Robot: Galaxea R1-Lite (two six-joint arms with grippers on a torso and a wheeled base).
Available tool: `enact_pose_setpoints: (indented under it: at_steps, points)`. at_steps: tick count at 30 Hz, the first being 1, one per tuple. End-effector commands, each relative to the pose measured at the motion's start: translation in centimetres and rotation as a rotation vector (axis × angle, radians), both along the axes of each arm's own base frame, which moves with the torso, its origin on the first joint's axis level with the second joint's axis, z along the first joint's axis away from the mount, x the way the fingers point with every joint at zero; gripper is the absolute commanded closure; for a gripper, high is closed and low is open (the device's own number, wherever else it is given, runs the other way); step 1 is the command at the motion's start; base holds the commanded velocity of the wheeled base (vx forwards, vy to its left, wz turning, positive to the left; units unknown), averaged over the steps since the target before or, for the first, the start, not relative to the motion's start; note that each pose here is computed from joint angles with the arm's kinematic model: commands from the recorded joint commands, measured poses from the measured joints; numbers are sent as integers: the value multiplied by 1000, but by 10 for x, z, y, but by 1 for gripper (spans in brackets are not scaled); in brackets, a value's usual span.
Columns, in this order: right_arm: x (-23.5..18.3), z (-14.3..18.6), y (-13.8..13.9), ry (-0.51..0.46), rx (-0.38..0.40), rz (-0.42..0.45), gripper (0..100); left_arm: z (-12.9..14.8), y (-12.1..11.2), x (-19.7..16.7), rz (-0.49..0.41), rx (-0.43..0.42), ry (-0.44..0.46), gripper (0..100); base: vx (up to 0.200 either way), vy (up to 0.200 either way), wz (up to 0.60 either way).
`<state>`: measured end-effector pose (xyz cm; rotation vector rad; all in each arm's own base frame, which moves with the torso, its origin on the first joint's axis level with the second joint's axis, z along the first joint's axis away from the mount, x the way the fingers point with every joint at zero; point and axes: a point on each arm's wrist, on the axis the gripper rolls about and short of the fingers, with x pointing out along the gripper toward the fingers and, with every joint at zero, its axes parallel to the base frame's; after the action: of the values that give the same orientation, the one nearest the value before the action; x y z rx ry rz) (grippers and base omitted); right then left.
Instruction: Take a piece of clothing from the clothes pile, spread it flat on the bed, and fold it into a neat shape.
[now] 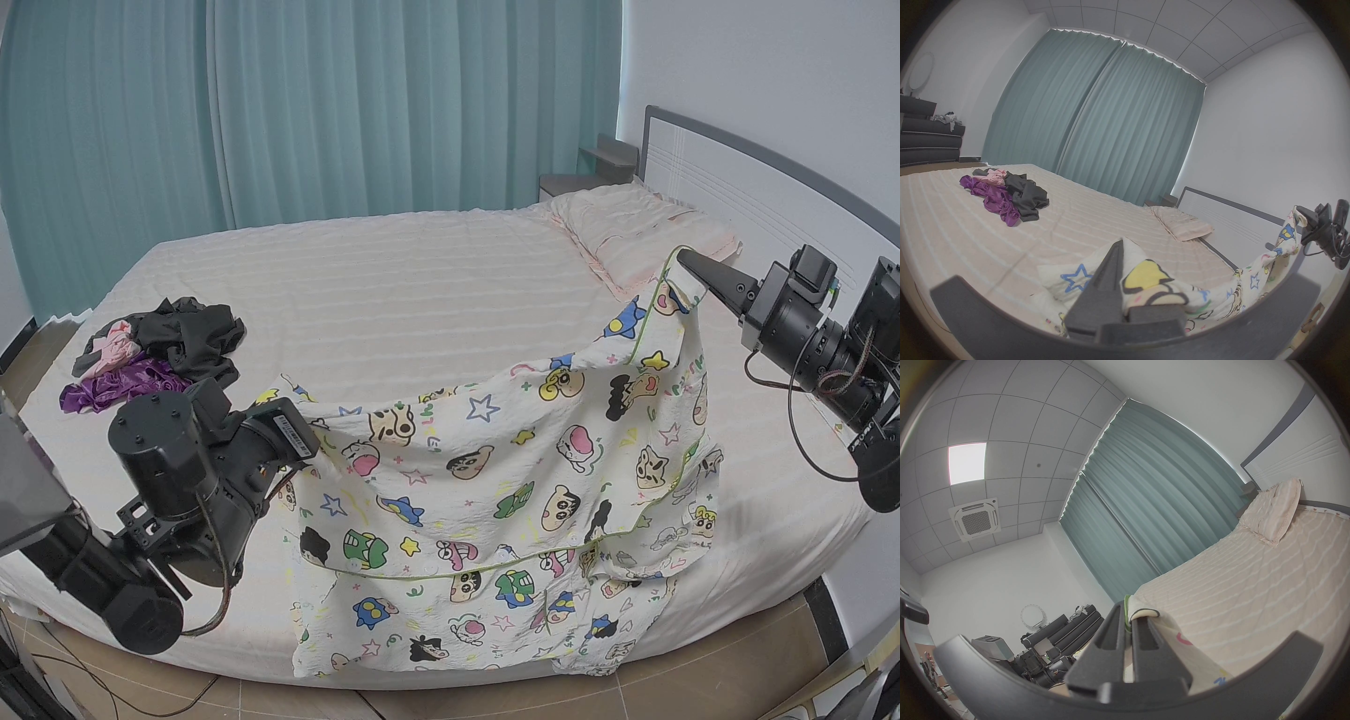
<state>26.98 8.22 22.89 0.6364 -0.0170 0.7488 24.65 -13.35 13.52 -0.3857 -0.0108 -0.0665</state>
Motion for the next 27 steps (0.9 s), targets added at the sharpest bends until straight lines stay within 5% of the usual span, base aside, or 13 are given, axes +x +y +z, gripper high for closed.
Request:
enact_pose_setpoints:
  at_steps: [1, 11, 23, 27]
  points:
    - [17, -2, -2, 1, 1, -23, 100, -13, -1, 28, 42, 20, 32, 100, 200, 0, 0]
    - [49, -14, -1, 31, -6, -47, 100, -32, -11, 69, 64, 52, 88, 100, 200, 0, 0]
    - [88, -50, -4, 111, -21, -92, 100, -65, -21, 110, 42, 84, 180, 100, 0, 0, 0]
    - [96, -57, -3, 125, -23, -98, 100, -79, -25, 123, 41, 91, 194, 100, 200, 0, 0]
